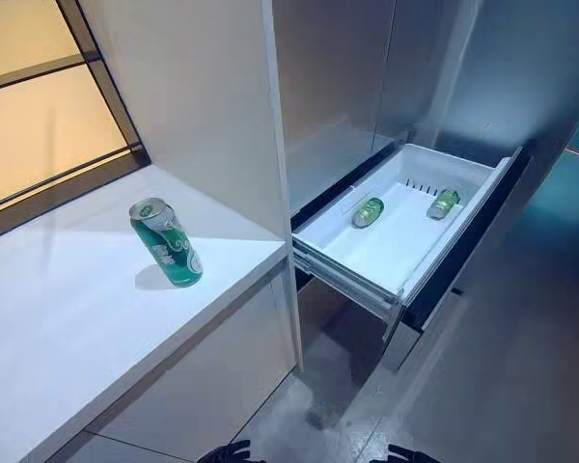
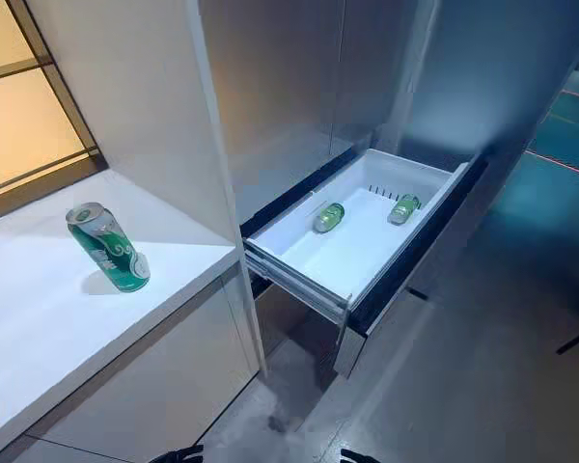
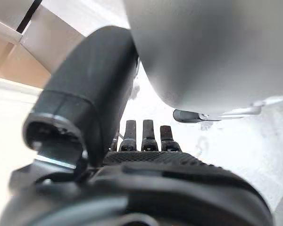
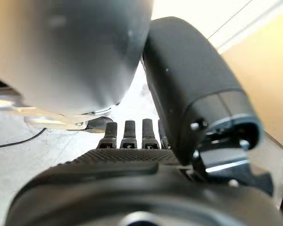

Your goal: Put drinks into fridge and close the fridge

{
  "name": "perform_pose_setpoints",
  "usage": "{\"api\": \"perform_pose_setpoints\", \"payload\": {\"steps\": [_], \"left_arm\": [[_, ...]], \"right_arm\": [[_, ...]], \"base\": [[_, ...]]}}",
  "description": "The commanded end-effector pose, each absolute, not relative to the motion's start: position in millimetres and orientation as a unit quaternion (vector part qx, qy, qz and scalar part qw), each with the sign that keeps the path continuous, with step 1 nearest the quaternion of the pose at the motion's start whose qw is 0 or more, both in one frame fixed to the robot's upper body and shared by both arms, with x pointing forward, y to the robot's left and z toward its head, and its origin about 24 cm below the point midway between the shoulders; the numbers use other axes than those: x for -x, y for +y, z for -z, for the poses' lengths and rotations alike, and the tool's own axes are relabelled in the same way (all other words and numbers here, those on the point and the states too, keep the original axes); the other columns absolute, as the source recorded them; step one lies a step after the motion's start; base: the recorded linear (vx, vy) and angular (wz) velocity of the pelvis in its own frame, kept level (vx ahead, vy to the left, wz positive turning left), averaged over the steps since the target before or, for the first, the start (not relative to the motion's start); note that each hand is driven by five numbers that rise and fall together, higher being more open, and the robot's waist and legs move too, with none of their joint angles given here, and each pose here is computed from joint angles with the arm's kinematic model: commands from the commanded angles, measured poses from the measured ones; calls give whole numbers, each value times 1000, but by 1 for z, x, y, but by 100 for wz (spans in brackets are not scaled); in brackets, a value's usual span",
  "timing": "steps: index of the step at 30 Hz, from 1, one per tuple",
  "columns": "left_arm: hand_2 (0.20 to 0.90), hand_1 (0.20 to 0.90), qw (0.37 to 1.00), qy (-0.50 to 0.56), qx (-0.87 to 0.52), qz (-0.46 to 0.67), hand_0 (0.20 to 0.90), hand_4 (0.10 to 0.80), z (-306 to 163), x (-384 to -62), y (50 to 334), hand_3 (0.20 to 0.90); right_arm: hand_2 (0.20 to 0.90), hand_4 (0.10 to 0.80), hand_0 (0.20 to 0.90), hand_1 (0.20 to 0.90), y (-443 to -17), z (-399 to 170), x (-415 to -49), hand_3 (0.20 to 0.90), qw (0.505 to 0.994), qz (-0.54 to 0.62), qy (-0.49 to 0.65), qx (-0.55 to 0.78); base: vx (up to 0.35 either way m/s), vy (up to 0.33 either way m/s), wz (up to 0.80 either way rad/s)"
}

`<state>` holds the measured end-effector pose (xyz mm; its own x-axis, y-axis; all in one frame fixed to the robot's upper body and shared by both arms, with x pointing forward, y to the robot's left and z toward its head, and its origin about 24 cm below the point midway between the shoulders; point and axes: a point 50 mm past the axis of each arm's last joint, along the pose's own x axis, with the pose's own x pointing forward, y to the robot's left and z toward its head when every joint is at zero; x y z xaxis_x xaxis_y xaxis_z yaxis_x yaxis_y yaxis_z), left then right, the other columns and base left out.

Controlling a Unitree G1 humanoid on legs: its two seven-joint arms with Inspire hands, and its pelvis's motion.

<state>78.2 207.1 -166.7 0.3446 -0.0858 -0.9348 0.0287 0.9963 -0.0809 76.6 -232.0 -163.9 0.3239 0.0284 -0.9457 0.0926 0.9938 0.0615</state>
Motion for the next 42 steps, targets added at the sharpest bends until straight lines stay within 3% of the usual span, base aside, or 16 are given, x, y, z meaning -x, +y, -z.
{"api": "perform_pose_setpoints", "payload": {"steps": [1, 12, 18, 22, 27, 31, 33, 38, 42], "left_arm": [[900, 900, 817, 575, 24, 39, 900, 800, 167, -82, 205, 900], [900, 900, 830, 555, 25, 42, 900, 800, 165, -88, 206, 900], [900, 900, 848, 510, 69, 126, 900, 800, 157, -108, 196, 900], [900, 900, 851, 450, 116, 243, 900, 800, 138, -141, 180, 900], [900, 900, 877, 281, 120, 371, 900, 800, 69, -214, 164, 900], [900, 900, 889, 170, 100, 414, 900, 800, 14, -249, 157, 900], [900, 900, 881, 54, 84, 462, 900, 800, -52, -267, 146, 900], [900, 900, 868, -163, 108, 456, 900, 800, -145, -261, 136, 900], [900, 900, 835, -269, 178, 445, 900, 800, -178, -253, 141, 900]], "right_arm": [[900, 800, 900, 900, -233, 163, -80, 900, 805, -7, 592, -39], [900, 800, 900, 900, -233, 163, -81, 900, 806, -9, 591, -39], [900, 800, 900, 900, -236, 162, -84, 900, 805, -13, 592, -29], [900, 800, 900, 900, -241, 159, -92, 900, 809, -16, 588, -22], [900, 800, 900, 900, -251, 153, -102, 900, 812, -17, 584, -12], [900, 800, 900, 900, -253, 153, -102, 900, 814, -15, 581, -9], [900, 800, 900, 900, -253, 154, -99, 900, 816, -10, 578, -11], [900, 800, 900, 900, -249, 158, -85, 900, 813, -8, 582, -12], [900, 800, 900, 900, -241, 161, -79, 900, 807, -19, 590, -9]], "base": [[0, -4, 5], [-2, -4, 6], [0, 0, 0], [-29, 21, 0], [-45, 19, 0], [-10, 3, 0], [0, 0, 0], [16, -9, 2], [55, -28, 2]]}}
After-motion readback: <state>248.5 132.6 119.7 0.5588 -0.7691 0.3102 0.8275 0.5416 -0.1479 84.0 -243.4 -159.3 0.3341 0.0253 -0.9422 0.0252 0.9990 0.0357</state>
